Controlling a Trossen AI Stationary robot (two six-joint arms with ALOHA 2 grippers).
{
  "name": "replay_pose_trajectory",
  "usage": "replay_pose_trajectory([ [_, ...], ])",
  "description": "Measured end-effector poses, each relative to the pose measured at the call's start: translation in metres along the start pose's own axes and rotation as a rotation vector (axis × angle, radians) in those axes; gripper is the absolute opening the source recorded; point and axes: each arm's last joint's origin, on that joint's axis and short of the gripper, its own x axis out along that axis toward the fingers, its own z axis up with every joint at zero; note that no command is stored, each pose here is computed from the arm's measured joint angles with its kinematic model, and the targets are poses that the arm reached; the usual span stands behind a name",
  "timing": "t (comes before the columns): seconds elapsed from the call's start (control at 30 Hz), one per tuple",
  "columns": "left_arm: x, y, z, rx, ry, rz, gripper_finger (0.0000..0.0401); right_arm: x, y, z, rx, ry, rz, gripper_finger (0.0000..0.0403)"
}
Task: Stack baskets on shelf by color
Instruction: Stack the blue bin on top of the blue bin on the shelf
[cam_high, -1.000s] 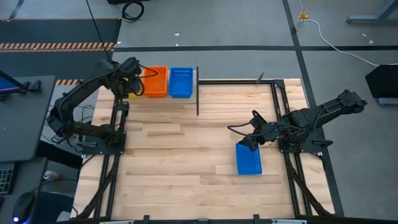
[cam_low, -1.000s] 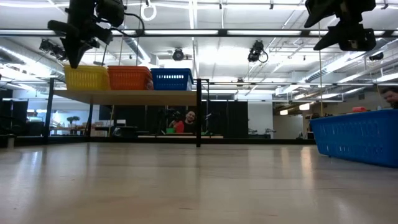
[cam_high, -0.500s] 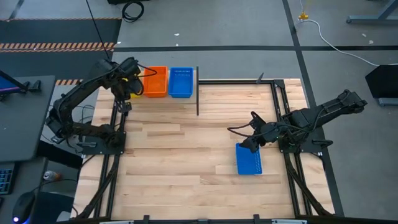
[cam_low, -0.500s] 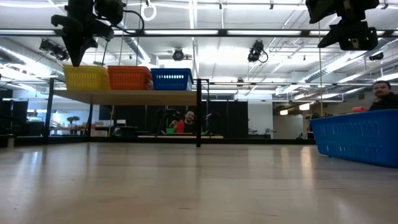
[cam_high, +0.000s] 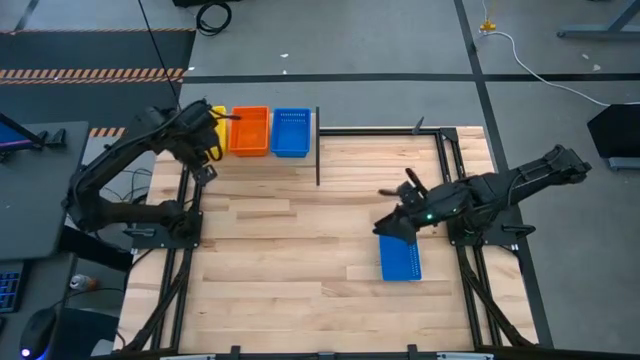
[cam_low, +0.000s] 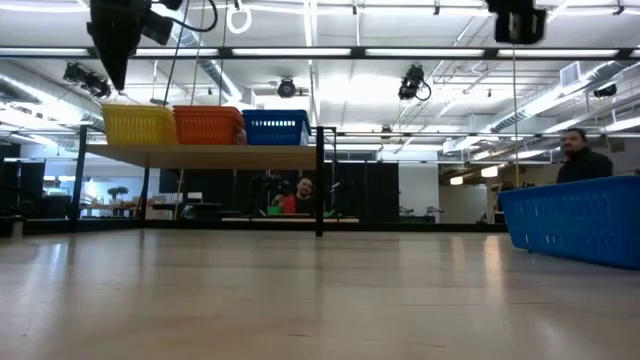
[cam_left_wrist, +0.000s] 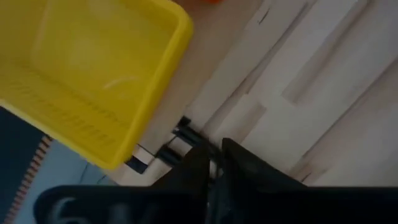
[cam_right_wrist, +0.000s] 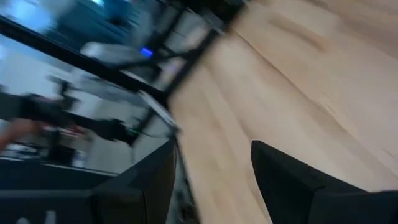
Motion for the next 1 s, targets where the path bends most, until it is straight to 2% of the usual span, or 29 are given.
replay_pose_trajectory([
  [0.13,-0.008,-0.007,-0.008,-0.033,-0.049,-0.014,0.0067,-0.002,0.012,0.013,0.015,-0.105,0.138,0.0214],
  [0.2,-0.011,-0.009,-0.011,-0.056,-0.068,-0.015,0.0075,-0.003,0.012,0.017,0.015,-0.132,0.151,0.0214],
  [0.27,-0.014,-0.010,-0.014,-0.101,-0.080,-0.017,0.0083,-0.002,0.008,0.018,-0.015,-0.125,0.109,0.0214],
  [0.47,-0.025,-0.015,-0.015,-0.219,-0.129,-0.038,0.0099,0.003,-0.019,0.006,-0.016,-0.005,-0.165,0.0212],
  [0.57,-0.042,-0.014,-0.015,-0.225,-0.206,-0.050,0.0101,0.006,-0.022,0.003,-0.015,0.037,-0.188,0.0211],
  [0.67,-0.063,-0.012,-0.014,-0.234,-0.318,-0.066,0.0099,0.009,-0.019,0.002,0.003,0.061,-0.148,0.0211],
  [0.83,-0.094,-0.009,-0.015,-0.310,-0.486,-0.111,0.0095,0.019,-0.020,-0.003,-0.003,0.151,-0.130,0.0211],
  [1.0,-0.111,-0.014,-0.011,-0.313,-0.619,-0.263,0.0098,0.032,-0.028,-0.012,-0.044,0.268,-0.181,0.0211],
])
